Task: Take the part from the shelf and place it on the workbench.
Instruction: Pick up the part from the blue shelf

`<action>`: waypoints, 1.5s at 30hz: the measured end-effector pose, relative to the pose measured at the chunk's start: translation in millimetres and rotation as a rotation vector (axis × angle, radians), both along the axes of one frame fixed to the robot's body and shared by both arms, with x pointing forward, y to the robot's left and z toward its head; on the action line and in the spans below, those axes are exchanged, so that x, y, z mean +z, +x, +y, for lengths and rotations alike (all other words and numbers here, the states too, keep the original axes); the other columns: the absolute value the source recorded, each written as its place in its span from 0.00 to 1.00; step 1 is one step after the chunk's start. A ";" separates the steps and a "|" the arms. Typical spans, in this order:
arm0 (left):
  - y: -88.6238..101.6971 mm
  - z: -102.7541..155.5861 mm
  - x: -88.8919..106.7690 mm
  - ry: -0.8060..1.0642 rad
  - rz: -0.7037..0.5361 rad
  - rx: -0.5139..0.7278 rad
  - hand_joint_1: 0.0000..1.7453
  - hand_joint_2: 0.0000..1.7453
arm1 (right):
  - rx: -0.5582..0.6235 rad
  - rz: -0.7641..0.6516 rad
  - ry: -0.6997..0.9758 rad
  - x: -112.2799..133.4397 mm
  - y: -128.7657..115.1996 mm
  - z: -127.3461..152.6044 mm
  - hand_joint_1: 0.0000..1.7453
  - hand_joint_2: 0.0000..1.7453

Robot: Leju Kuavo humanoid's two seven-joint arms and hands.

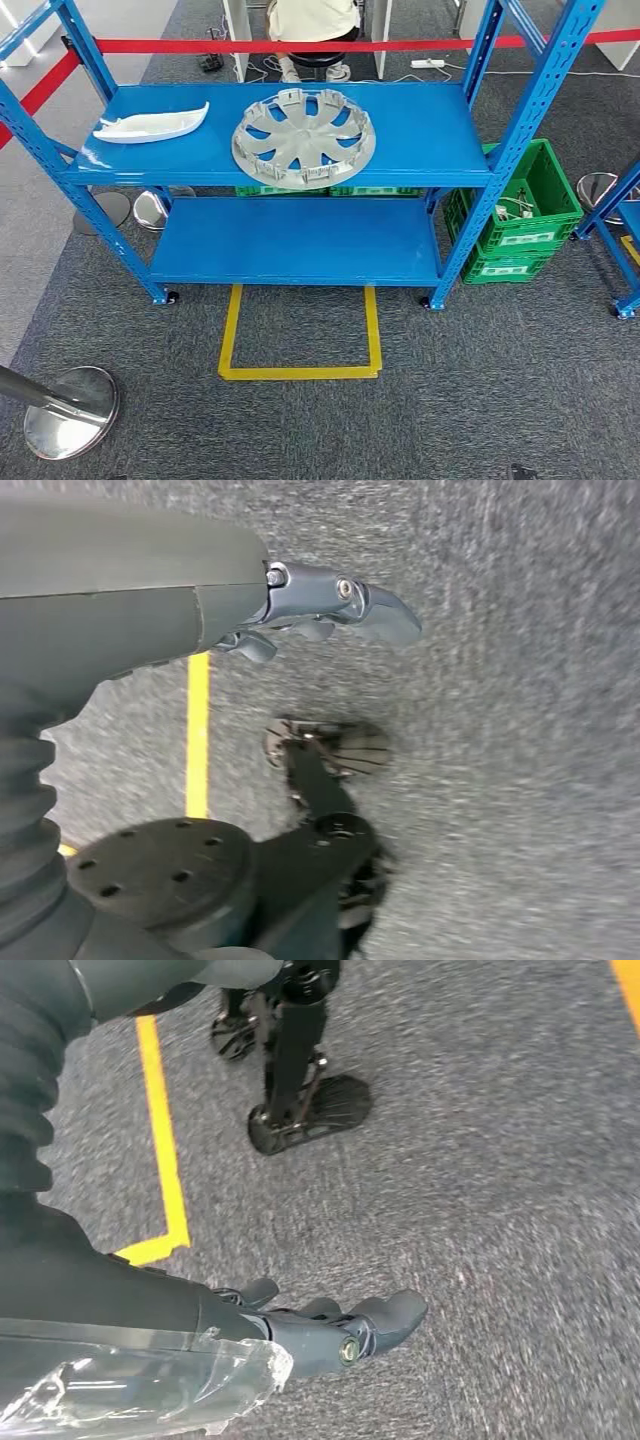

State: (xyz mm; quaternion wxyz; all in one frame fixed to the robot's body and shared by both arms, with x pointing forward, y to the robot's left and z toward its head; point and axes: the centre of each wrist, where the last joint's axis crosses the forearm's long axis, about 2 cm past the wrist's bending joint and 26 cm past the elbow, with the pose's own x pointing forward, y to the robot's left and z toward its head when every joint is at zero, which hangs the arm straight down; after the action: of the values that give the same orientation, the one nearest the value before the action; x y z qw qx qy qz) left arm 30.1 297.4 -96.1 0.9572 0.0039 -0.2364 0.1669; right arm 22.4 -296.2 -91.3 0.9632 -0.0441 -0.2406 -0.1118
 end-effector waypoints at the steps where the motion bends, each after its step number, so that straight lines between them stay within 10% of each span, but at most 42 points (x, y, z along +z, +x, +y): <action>1: 1.0 -0.1 0.7 -0.002 -0.005 0.010 0.00 1.00 | -0.004 -0.004 -0.001 0.7 0.0 -0.1 0.00 1.00; 16: 1.4 20.0 34.8 -0.006 -0.150 0.426 0.00 1.00 | -0.214 -0.154 -0.053 39.8 4.8 -3.7 0.00 1.00; 20: -8.8 27.6 41.9 0.023 -0.165 0.504 0.00 0.00 | -0.239 -0.197 -0.063 48.6 7.2 -5.3 0.00 1.00; 30: 12.0 33.6 64.6 0.106 -0.461 0.484 0.00 0.00 | -0.272 -0.842 -0.322 133.3 83.5 -26.6 0.00 1.00; 38: 18.1 15.9 64.4 0.149 -0.379 0.361 0.00 0.00 | -0.191 -1.373 -0.622 236.0 111.8 -35.0 0.00 1.00; 45: 13.7 19.0 54.7 0.166 -0.323 0.268 0.00 0.00 | -0.044 -1.556 -0.713 273.0 120.4 -10.8 0.00 1.00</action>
State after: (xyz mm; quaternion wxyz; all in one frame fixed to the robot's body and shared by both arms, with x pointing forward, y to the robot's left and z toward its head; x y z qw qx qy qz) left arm 43.8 316.4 -41.4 0.8725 0.0874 -0.3972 0.2709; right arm 142.8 -307.0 181.7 0.4501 -0.2599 -0.8531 -0.0463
